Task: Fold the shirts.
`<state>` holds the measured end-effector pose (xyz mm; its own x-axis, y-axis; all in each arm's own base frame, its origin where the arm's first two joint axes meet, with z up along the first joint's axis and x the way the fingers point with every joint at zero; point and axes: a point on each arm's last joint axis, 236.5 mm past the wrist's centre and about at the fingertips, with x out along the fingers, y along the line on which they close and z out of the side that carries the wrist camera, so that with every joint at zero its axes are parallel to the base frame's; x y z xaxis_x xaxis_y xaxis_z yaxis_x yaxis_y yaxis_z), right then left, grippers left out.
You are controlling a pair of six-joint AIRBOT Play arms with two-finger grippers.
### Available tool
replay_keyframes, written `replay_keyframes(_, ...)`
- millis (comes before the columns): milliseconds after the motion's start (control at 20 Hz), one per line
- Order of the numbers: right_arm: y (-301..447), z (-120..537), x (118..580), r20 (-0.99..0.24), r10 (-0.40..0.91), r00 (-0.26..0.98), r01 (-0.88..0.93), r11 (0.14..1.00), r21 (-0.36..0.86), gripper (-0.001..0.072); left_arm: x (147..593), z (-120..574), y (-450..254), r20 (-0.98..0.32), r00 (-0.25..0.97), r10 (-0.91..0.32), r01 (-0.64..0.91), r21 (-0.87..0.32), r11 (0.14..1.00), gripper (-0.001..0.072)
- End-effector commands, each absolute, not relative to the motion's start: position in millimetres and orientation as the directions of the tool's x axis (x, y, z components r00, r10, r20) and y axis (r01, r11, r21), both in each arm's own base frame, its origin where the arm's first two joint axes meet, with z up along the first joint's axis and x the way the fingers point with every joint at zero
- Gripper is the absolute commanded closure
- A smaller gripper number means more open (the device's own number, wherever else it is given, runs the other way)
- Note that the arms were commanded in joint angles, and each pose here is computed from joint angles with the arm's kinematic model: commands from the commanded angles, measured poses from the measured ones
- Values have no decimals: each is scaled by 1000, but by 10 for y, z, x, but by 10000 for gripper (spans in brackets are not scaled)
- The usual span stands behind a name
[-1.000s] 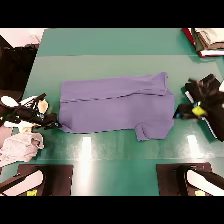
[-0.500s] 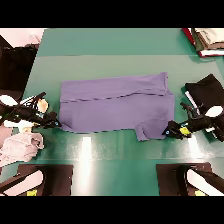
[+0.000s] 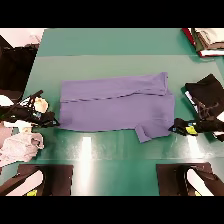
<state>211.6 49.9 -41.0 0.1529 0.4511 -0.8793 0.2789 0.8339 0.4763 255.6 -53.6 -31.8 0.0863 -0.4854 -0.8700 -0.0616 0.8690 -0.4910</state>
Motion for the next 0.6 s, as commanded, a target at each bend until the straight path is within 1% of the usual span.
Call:
replay_keyframes(0,492,-183,1726,-889,447,105,254,852,458,694,2358,-1,-532,-884,121,-453,-24,-458,888,686)
replay_keyframes(100,400,-97,1526,-915,393,91,243,882,403,694,2190,202,-583,-882,137,-451,11,-454,891,685)
replay_keyframes(200,262,100,1487,-938,322,132,226,911,344,694,2097,336,-611,-880,165,-446,1,-452,892,685)
replay_keyframes(350,147,495,1696,-931,260,258,189,931,313,694,2099,408,-643,-871,195,-452,-2,-461,887,686)
replay_keyframes(450,86,620,1848,-925,249,287,184,933,309,694,2169,423,-646,-863,223,-454,-2,-466,885,685)
replay_keyframes(550,88,714,2093,-909,267,320,162,930,330,694,2319,459,-636,-847,285,-449,-3,-470,883,685)
